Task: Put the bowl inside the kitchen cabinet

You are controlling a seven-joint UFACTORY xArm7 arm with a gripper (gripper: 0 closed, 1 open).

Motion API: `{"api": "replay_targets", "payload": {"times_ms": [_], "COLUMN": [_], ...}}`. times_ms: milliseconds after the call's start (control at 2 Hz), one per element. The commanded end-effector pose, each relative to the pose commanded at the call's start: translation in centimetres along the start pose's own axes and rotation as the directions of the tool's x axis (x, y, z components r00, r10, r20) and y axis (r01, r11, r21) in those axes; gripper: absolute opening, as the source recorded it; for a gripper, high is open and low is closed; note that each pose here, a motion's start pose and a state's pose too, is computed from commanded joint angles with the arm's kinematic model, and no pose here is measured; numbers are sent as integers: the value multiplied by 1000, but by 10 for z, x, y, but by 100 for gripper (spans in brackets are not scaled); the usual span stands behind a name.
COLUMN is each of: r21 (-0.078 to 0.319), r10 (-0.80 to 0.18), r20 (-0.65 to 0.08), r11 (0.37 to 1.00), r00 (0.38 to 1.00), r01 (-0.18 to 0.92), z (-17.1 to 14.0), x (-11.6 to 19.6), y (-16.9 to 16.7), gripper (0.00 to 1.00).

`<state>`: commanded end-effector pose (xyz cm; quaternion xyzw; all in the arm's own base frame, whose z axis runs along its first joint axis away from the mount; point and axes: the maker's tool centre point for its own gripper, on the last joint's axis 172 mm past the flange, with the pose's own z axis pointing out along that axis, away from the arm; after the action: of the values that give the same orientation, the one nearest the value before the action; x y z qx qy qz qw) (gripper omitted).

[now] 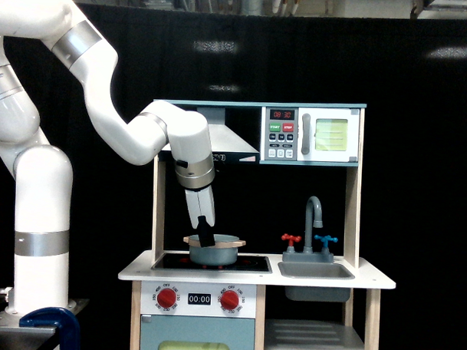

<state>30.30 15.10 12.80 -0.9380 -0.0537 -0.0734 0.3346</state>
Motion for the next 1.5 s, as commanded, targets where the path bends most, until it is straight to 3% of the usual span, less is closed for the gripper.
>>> {"api": "replay_targets", "payload": {"times_ms": [1000, 1500], "r21": [0, 0], "r10": [0, 0], "r20": [0, 0], "r11": [1000, 1000], "r00": [1000, 1000], "r01": [0, 0], "z": [42, 44], "x": [3, 4], "y": [-20, -9], "gripper": [100, 0]}}
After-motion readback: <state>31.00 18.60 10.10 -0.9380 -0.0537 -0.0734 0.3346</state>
